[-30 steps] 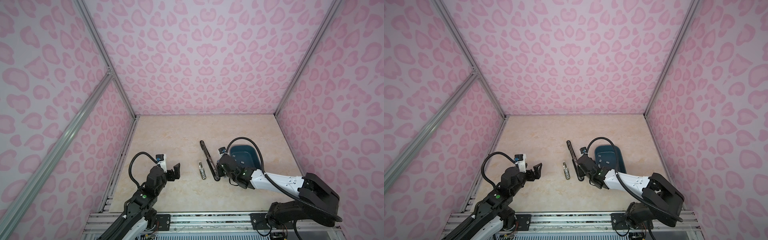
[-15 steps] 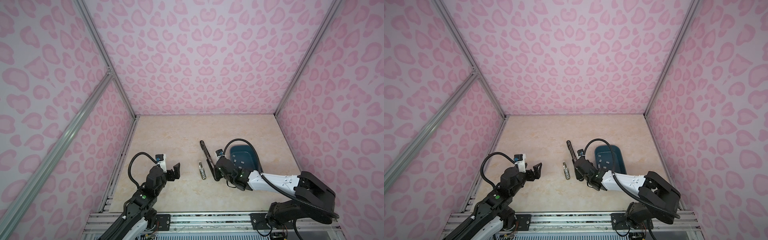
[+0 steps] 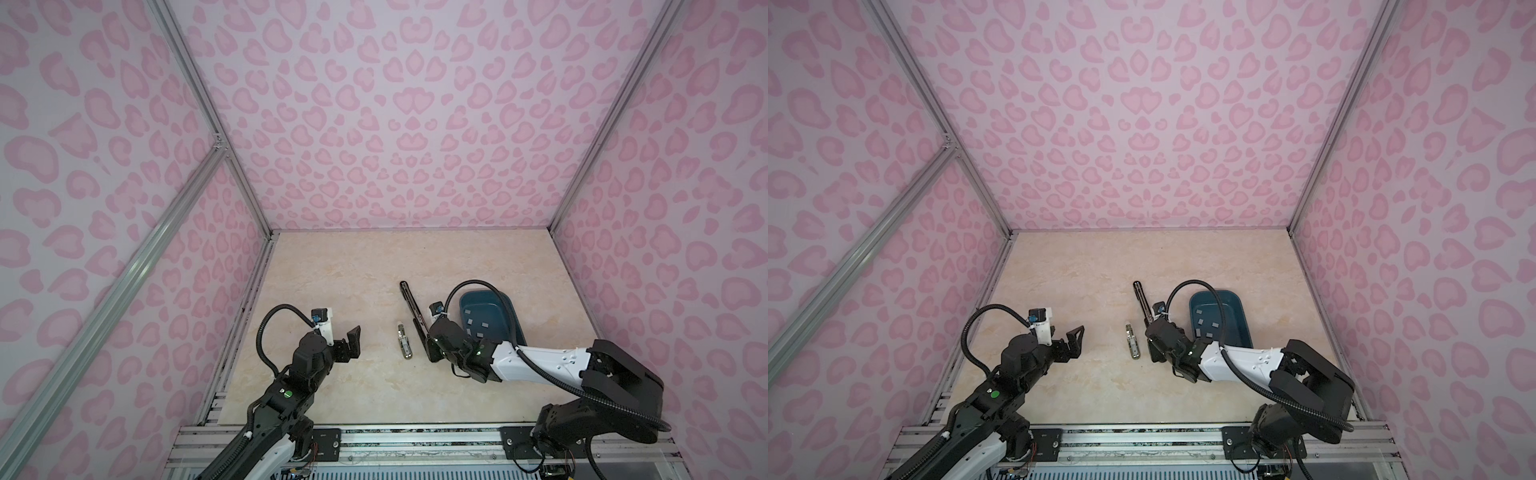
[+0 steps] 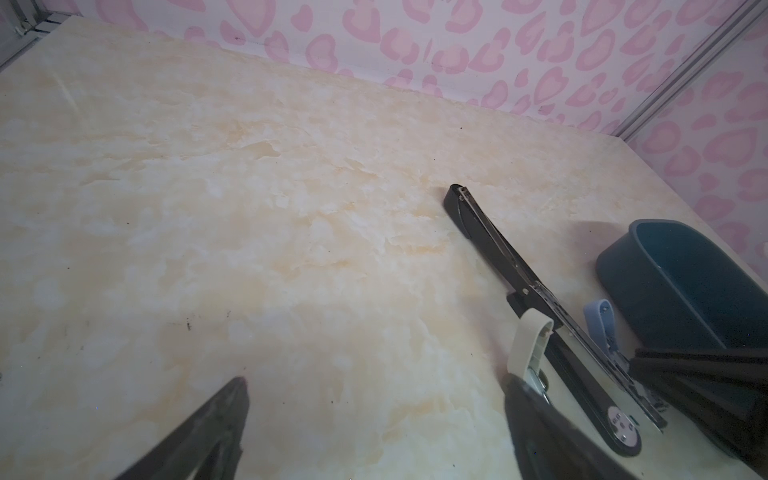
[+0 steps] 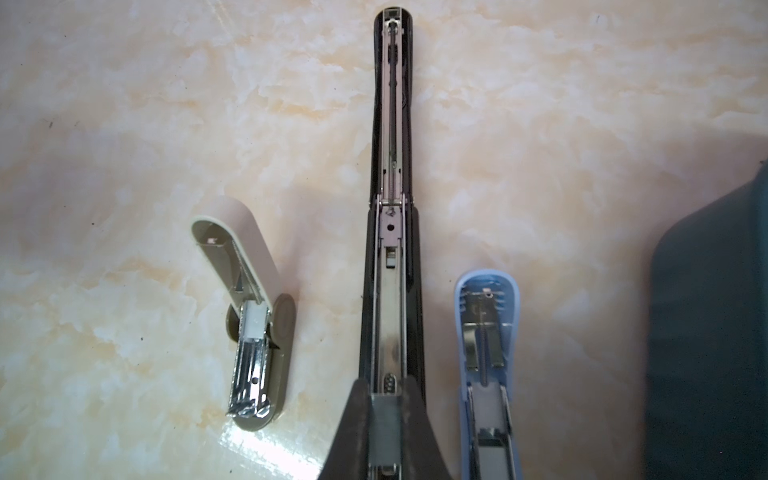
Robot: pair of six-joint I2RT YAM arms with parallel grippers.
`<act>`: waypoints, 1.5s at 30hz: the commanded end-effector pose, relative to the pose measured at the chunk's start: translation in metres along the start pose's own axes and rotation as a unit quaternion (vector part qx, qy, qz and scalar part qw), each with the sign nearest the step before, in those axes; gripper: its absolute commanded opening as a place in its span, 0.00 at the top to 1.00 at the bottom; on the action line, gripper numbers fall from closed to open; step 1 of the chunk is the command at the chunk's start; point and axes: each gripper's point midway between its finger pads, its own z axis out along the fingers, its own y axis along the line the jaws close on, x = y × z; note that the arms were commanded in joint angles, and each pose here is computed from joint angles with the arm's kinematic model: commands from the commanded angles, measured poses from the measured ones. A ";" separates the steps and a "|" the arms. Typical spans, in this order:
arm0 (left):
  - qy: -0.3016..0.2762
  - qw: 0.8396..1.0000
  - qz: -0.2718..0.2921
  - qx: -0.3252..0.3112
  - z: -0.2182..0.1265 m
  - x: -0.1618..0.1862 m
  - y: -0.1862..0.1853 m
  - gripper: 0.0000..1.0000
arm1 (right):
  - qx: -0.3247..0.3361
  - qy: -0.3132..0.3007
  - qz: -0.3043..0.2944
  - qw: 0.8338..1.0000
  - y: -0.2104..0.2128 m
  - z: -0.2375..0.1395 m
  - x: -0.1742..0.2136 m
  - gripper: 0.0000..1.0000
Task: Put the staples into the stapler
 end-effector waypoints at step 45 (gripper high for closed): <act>-0.012 1.000 0.001 0.010 -0.001 -0.005 -0.004 0.03 | 0.009 0.012 0.004 1.000 -0.003 0.002 0.014 0.92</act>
